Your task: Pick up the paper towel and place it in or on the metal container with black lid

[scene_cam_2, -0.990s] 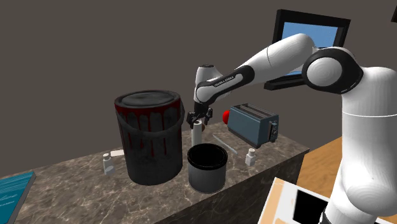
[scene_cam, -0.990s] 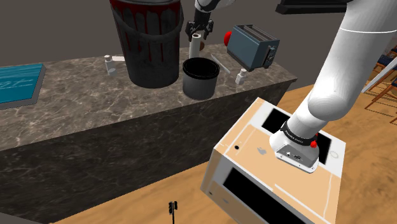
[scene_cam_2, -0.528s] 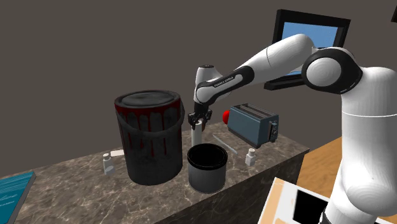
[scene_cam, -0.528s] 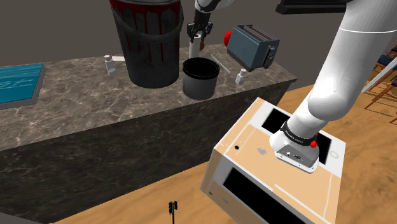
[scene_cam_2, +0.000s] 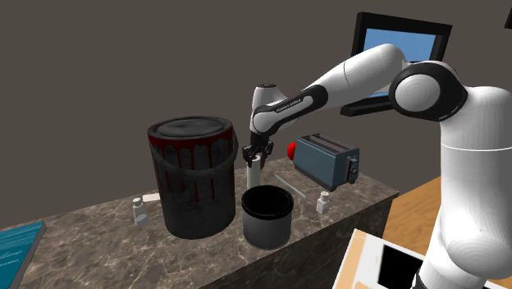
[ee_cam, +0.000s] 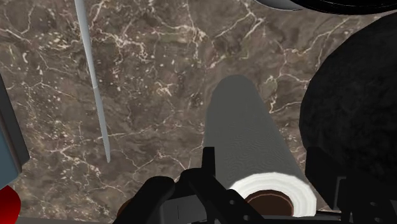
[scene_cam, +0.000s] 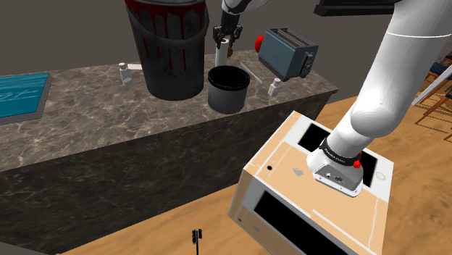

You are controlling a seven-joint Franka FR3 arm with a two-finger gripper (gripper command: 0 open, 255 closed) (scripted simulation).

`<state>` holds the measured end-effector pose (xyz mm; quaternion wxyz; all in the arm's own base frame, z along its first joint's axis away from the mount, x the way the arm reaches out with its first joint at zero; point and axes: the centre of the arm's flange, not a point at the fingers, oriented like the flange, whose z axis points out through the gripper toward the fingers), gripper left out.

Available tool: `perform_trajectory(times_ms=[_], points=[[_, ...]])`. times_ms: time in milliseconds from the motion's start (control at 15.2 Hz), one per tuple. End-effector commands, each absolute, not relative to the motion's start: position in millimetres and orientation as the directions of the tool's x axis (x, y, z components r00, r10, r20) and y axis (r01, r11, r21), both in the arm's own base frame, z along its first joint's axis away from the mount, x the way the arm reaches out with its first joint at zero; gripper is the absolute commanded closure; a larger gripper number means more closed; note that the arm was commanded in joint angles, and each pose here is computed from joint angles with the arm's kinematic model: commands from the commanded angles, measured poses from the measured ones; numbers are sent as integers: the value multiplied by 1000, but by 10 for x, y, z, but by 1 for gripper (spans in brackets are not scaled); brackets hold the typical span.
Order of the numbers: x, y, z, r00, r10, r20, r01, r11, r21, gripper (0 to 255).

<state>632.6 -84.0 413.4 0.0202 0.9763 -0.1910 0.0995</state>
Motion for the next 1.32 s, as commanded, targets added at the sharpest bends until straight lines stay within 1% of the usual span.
perform_trajectory(times_ms=[0, 1254], points=[[6326, -841, 4131, 907, -369, 202, -377, -926, 2, 255], [6326, -841, 5134, 907, -369, 202, -377, -926, 2, 255]])
